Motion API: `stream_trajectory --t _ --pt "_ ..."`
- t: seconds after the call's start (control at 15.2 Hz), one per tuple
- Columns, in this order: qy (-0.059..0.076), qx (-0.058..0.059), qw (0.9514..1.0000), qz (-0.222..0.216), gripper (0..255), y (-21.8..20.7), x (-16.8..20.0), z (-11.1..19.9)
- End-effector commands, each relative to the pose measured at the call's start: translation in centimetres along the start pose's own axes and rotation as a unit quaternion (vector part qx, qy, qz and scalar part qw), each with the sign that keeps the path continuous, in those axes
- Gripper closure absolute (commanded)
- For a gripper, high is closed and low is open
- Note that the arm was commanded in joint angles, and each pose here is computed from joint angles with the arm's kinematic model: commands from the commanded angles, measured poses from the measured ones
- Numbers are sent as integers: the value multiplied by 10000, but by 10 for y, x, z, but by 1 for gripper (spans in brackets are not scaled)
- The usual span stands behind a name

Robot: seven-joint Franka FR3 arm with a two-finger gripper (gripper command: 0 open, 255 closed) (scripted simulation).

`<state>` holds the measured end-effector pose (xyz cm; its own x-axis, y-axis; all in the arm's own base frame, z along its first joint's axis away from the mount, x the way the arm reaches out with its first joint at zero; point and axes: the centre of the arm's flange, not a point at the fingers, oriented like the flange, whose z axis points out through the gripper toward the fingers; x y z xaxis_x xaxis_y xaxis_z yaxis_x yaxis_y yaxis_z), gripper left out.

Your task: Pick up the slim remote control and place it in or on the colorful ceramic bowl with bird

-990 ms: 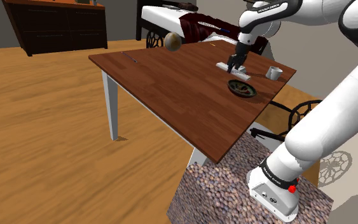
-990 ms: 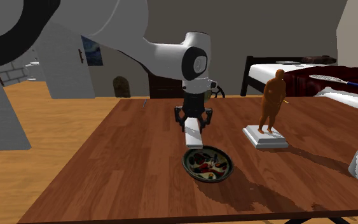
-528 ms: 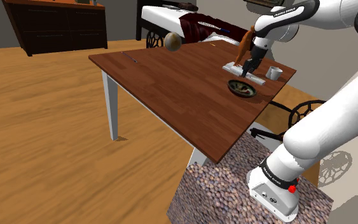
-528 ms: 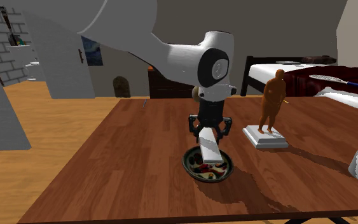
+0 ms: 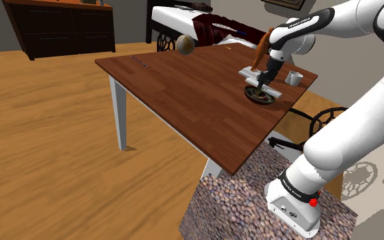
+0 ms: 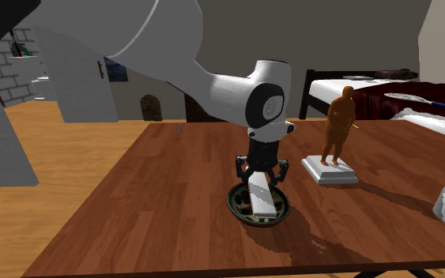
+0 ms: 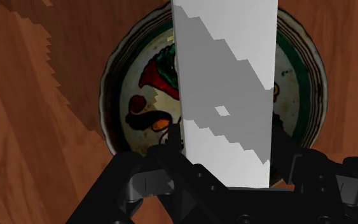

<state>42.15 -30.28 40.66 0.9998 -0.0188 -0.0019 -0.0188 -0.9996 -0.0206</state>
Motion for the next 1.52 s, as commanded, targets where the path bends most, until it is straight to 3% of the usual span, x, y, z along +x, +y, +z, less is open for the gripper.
stream_trajectory --t 0.0,0.2,0.73,0.79,1.12,1.39,1.45 --pt "4 -2 10000 1 255 0 0 10" --pt "4 -2 10000 1 255 0 0 29" --pt "4 -2 10000 1 255 0 0 29" --pt "4 -2 10000 1 0 1 0 29" --pt "4 -2 10000 1 0 0 0 29" --pt "4 -2 10000 1 0 0 0 -21" --pt "4 -2 10000 1 0 0 0 -21"
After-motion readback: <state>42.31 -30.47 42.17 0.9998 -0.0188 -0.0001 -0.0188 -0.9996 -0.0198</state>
